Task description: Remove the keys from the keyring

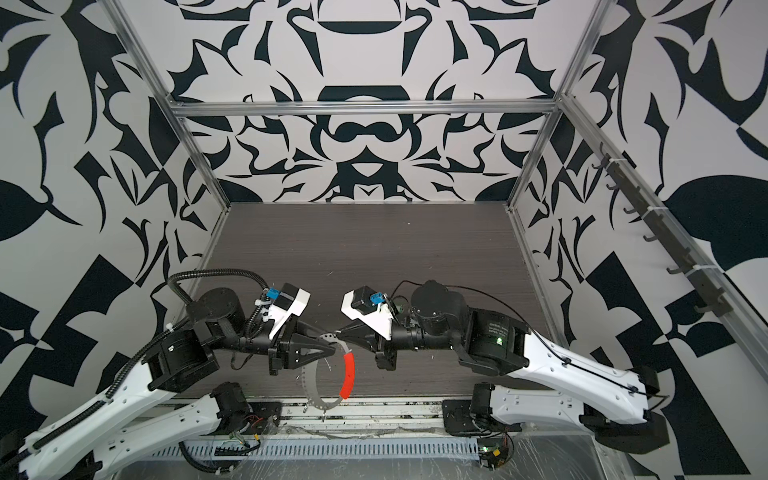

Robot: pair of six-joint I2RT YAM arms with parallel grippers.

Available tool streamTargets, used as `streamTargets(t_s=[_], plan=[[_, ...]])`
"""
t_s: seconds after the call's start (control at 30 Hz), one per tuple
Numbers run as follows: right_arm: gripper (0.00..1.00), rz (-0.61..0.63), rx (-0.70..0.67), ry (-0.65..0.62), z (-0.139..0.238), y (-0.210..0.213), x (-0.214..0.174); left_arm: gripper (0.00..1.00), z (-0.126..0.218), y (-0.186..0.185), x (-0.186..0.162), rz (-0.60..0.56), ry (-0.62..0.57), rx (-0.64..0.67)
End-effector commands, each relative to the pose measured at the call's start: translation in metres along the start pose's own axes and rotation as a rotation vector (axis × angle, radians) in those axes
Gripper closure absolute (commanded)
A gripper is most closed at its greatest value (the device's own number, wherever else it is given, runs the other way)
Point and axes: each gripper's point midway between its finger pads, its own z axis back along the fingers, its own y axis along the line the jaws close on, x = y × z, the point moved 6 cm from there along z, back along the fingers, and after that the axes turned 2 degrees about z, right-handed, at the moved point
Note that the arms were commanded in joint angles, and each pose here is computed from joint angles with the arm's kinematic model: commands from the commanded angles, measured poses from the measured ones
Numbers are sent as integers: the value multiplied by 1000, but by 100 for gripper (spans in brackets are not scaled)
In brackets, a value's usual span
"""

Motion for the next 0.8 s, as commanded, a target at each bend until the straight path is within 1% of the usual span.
streamTargets(t_s=[0.0,0.1,0.23,0.33,0.4,0.5,0.6,0.67,0.73,0.77], plan=[[100,-11,-120,-77,14,-10,15,66,10,8,7,-22,-38,144],[100,-15,-167,-65,14,-15,12,64,19,14,7,-44,-76,238],[100,-17,-189,-45,11,-19,9,62,35,20,10,-92,-163,362],[100,-14,-205,-24,8,-21,6,62,43,19,14,-133,-212,400],[100,-16,-209,-14,5,-22,5,62,42,15,15,-165,-226,366],[100,-20,-203,-2,0,-23,3,65,36,7,18,-207,-228,277],[100,-30,-184,8,-5,-22,1,68,23,6,20,-223,-178,208],[100,-34,-171,10,-7,-21,2,72,13,7,21,-213,-136,168],[100,-35,-159,10,-7,-20,2,75,4,11,21,-209,-98,153],[100,-36,-150,6,-7,-18,2,76,2,13,21,-206,-87,148]])
